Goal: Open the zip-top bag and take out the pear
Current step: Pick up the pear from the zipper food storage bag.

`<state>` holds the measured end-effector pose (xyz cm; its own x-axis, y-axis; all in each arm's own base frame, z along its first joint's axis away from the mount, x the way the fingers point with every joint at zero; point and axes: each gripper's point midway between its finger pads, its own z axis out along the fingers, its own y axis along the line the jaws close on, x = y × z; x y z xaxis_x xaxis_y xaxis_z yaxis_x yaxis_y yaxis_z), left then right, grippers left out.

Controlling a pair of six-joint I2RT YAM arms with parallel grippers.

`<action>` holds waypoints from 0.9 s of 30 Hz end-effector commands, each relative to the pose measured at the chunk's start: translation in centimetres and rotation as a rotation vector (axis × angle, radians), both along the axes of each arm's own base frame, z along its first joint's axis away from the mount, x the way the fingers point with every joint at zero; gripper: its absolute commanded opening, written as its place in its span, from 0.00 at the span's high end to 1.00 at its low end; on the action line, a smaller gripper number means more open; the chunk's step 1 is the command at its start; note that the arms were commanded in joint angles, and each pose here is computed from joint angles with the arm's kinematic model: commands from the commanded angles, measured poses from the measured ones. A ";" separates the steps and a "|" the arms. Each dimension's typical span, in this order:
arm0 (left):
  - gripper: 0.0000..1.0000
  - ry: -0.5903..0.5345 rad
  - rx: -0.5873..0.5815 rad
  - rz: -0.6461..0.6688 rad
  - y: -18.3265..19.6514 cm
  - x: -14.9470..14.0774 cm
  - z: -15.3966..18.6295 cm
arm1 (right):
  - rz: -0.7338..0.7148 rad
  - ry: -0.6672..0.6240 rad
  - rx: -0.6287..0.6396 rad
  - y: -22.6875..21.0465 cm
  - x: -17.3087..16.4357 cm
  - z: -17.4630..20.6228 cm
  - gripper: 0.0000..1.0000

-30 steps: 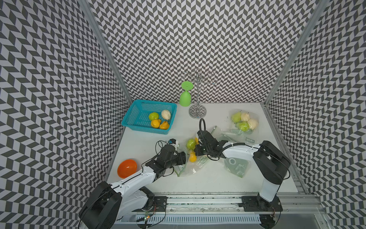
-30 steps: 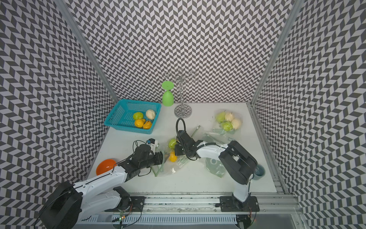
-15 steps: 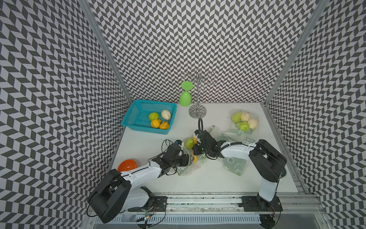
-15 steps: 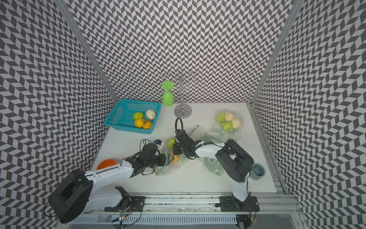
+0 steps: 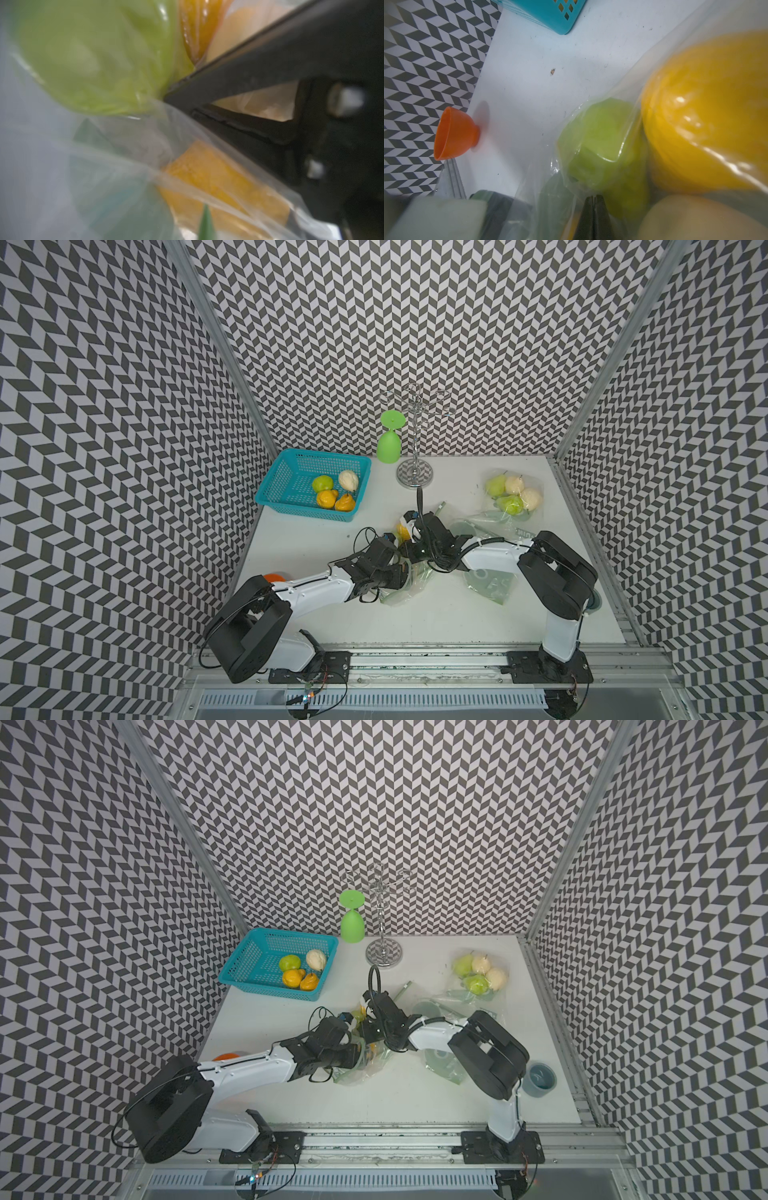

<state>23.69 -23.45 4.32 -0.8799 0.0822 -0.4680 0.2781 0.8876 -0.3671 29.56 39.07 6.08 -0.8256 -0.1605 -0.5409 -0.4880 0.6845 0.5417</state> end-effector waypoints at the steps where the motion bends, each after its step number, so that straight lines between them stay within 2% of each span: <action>1: 0.14 -0.078 0.033 0.035 -0.4 2.2 0.9 | 0.181 0.190 -0.002 1.0 -6.8 -3.1 1.00; 6: 0.36 -0.103 0.027 0.022 -0.4 2.2 1.7 | 0.178 0.192 0.017 0.8 -7.0 -2.6 1.00; 12: 0.46 -0.129 -0.014 0.006 0.1 1.1 3.5 | 0.091 0.203 -0.024 -0.9 -5.8 -3.5 1.00; 18: 0.47 -0.122 -0.059 -0.037 0.5 -0.5 5.0 | -0.034 0.206 -0.041 -3.5 -3.6 -3.9 1.00; 23: 0.49 -0.123 -0.079 -0.043 0.9 -1.2 5.5 | -0.038 0.196 -0.025 -3.5 -3.3 -3.2 1.00; 27: 0.40 -0.115 -0.120 -0.071 -0.2 -1.3 5.6 | -0.034 0.196 -0.023 -3.5 -3.3 -3.2 1.00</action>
<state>22.54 -22.94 9.94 -0.8169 0.0677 -0.5728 0.3580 0.8381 -0.4115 27.98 37.51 5.96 -0.8678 -0.1187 -0.4825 -0.4344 0.6527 0.6208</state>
